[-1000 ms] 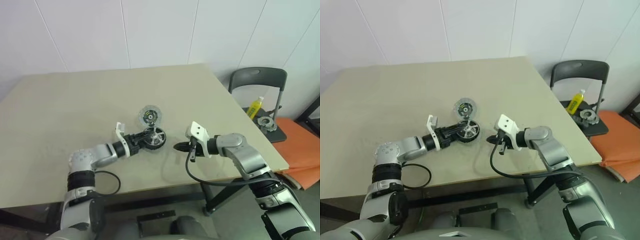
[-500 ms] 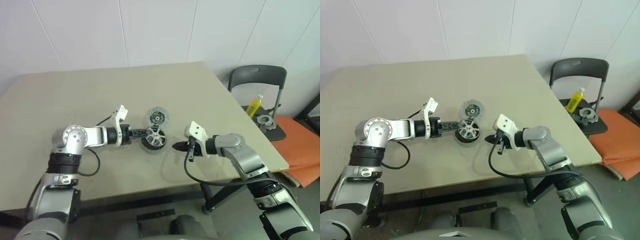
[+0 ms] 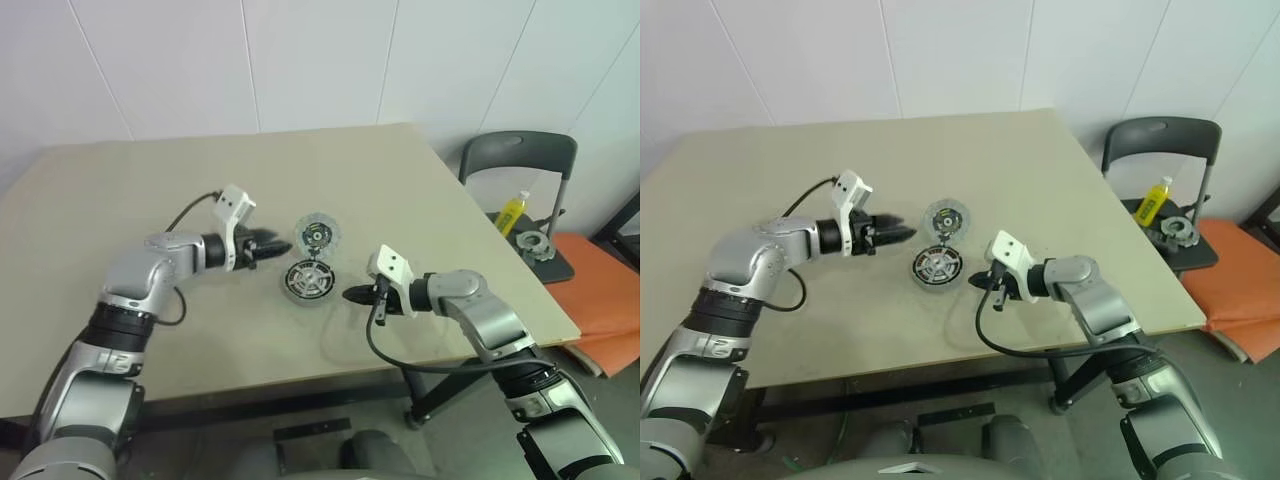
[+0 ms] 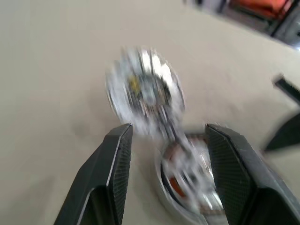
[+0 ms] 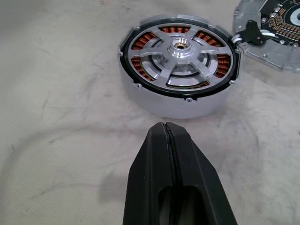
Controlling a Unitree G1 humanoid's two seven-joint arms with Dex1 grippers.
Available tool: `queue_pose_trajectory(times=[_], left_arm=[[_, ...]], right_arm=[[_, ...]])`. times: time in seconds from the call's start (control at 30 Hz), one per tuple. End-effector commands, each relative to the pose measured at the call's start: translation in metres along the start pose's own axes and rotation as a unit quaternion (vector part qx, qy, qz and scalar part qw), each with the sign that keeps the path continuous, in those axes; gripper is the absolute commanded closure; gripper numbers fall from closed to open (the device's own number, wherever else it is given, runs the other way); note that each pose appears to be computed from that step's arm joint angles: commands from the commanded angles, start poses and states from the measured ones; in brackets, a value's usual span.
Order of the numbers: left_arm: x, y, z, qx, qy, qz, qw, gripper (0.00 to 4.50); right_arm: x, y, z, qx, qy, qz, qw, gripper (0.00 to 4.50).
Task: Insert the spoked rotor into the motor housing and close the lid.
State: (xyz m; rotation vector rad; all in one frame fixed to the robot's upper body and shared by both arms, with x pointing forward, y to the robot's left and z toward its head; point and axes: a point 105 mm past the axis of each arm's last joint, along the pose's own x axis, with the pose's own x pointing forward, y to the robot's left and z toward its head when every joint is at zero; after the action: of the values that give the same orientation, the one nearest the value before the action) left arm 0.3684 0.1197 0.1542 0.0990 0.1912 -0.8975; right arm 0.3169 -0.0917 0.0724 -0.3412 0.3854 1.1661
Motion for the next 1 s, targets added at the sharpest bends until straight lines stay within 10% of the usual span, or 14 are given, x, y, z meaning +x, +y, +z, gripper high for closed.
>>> queue_pose_trajectory(times=[0.03,0.3,0.57,1.0], left_arm=[[0.001,-0.018,0.018,0.049,-0.073,-0.040,0.995,2.05],[0.011,-0.038,-0.013,0.051,-0.090,-0.062,0.993,4.48],[0.016,-0.042,-0.118,0.098,0.123,-0.034,0.987,4.48],[-0.015,-0.008,-0.016,0.049,-0.114,0.046,0.991,4.48]], right_arm=[[-0.001,-0.001,0.009,-0.012,-0.011,-0.005,1.000,4.50],[-0.002,-0.002,0.012,-0.012,-0.013,-0.005,1.000,4.50],[-0.001,-0.002,0.015,-0.015,-0.017,-0.005,1.000,4.50],[-0.001,-0.001,0.044,0.004,-0.085,0.014,0.996,4.50]])
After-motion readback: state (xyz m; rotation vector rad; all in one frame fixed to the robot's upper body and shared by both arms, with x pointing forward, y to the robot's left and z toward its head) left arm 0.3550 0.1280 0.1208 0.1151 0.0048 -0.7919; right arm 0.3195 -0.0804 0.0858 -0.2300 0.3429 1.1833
